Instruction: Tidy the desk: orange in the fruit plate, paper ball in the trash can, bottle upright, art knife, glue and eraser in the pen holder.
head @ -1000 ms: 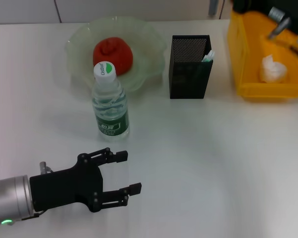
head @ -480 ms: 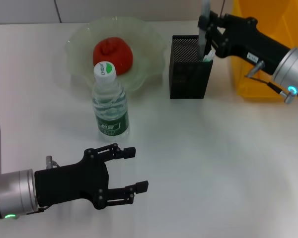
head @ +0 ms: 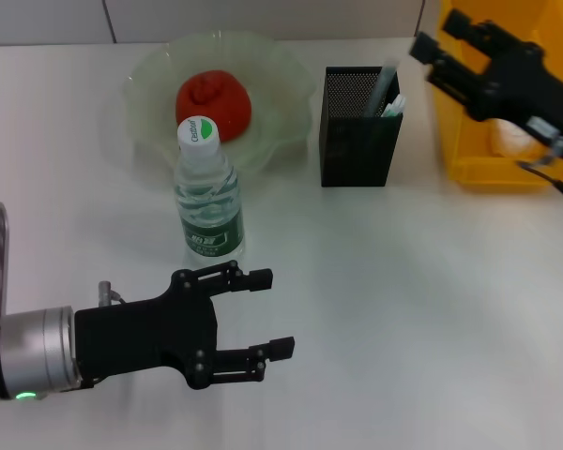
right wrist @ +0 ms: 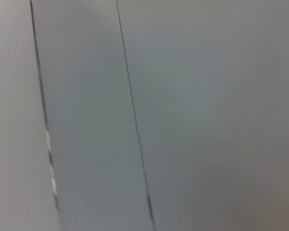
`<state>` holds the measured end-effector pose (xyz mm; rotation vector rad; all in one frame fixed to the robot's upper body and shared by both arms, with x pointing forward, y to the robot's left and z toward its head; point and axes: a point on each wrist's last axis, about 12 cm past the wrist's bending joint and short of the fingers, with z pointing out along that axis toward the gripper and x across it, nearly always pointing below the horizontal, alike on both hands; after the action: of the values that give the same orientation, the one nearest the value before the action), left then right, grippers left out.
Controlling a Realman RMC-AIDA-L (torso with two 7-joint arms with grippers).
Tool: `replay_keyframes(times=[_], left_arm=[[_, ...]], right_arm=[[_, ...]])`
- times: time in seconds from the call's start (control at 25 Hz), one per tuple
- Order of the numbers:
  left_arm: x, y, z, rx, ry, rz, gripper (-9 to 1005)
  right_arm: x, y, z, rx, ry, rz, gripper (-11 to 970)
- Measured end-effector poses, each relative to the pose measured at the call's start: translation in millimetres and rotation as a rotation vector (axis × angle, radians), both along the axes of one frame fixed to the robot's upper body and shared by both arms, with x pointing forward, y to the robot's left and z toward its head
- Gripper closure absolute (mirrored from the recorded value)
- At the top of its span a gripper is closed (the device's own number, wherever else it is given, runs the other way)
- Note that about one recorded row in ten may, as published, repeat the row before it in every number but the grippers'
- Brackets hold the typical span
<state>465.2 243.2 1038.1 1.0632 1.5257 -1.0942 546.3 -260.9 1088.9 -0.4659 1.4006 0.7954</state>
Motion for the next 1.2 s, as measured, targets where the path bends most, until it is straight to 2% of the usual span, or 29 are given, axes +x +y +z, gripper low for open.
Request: replay_keyframes(times=[0.12, 0.24, 0.32, 0.48, 0.6, 0.72, 1.2], left_arm=[[2.5, -3, 3.8, -0.011, -0.007, -0.025, 198], [5.7, -5, 6.9, -0.017, -0.003, -0.041, 198], [8.1, -6, 8.6, -0.018, -0.003, -0.05, 198], [13.0, -12, 11.4, -0.012, -0.012, -0.077, 198], [16.5, -14, 13.0, -0.007, -0.019, -0.085, 198], [18.0, -15, 13.5, -0.004, -0.022, -0.088, 198], [19.4, -16, 12.8, 0.003, -0.024, -0.081, 198]], right_arm=[[-23.4, -22, 9.2, 0.071, 0.026, 0.063, 463], [-52.5, -43, 14.3, 0.063, 0.035, 0.158, 350], [-71.3, -53, 12.2, -0.005, 0.047, 0.236, 280], [-103.2, -63, -5.7, -0.189, 0.122, 0.399, 140], [-113.3, -61, -20.4, -0.255, 0.149, 0.423, 128], [-117.3, -57, -33.3, -0.284, 0.159, 0.389, 128], [-111.9, -52, -36.4, -0.284, 0.159, 0.384, 128]])
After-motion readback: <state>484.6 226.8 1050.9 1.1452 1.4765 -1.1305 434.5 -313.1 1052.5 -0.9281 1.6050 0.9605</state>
